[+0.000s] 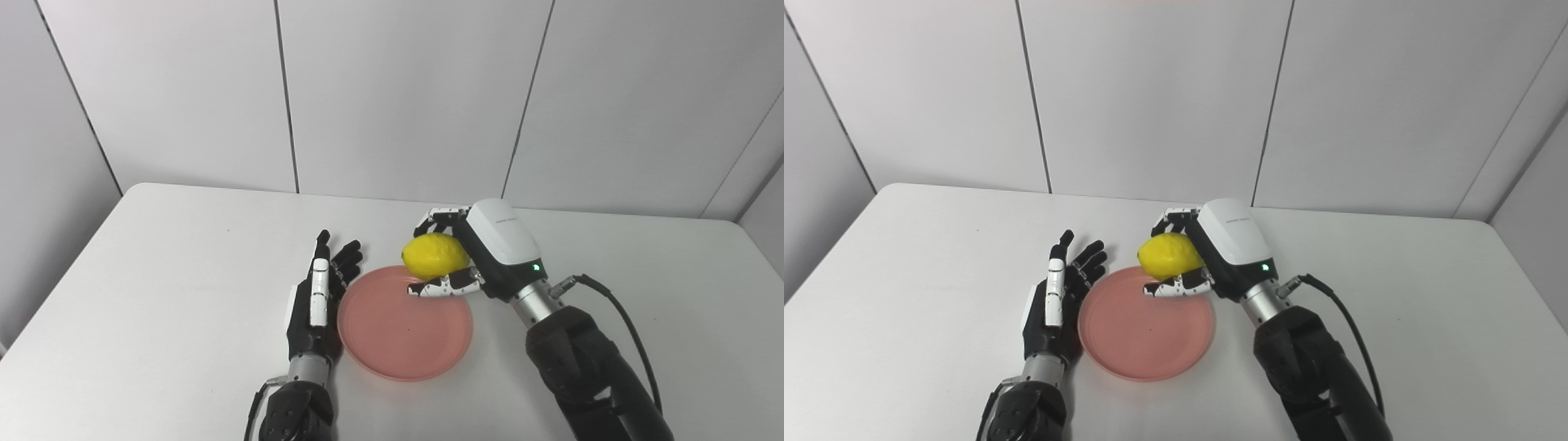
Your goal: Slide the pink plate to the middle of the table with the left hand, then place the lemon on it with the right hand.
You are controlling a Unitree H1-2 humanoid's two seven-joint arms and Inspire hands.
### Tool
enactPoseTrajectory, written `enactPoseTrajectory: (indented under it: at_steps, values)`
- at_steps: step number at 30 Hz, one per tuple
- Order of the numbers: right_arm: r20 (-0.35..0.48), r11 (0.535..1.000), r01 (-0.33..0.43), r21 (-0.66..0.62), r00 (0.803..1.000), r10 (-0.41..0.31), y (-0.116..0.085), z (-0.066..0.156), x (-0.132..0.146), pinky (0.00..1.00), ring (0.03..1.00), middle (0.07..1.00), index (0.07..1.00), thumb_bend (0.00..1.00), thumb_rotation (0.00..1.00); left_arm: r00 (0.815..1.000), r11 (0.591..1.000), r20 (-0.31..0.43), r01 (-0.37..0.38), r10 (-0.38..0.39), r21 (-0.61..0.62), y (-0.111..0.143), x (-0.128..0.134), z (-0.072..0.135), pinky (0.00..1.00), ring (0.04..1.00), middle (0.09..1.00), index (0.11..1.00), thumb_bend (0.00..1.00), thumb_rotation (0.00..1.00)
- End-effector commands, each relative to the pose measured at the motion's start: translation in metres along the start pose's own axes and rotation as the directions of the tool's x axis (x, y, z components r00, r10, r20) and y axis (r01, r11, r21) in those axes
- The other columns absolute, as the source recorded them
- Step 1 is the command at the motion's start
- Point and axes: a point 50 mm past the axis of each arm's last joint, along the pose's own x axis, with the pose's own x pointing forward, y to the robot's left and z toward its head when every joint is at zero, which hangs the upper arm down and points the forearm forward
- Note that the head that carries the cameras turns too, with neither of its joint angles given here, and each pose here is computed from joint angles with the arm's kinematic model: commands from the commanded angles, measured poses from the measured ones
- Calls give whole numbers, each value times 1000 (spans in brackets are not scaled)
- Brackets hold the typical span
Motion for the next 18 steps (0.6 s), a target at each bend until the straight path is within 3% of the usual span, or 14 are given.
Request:
enactPoseTrajectory:
  at_steps: [1, 18]
  values:
    - [80, 999, 29, -30, 996, -27, -8, 9, 11, 188, 255, 349, 483, 509, 156, 997, 998, -75, -31, 27, -58, -16, -5, -17, 872, 835, 821, 962, 607, 907]
    - [93, 991, -105, -81, 989, 112, 31, 12, 16, 199, 269, 363, 484, 507, 155, 996, 998, -81, -31, 26, -55, -16, -5, -16, 880, 828, 811, 960, 593, 960]
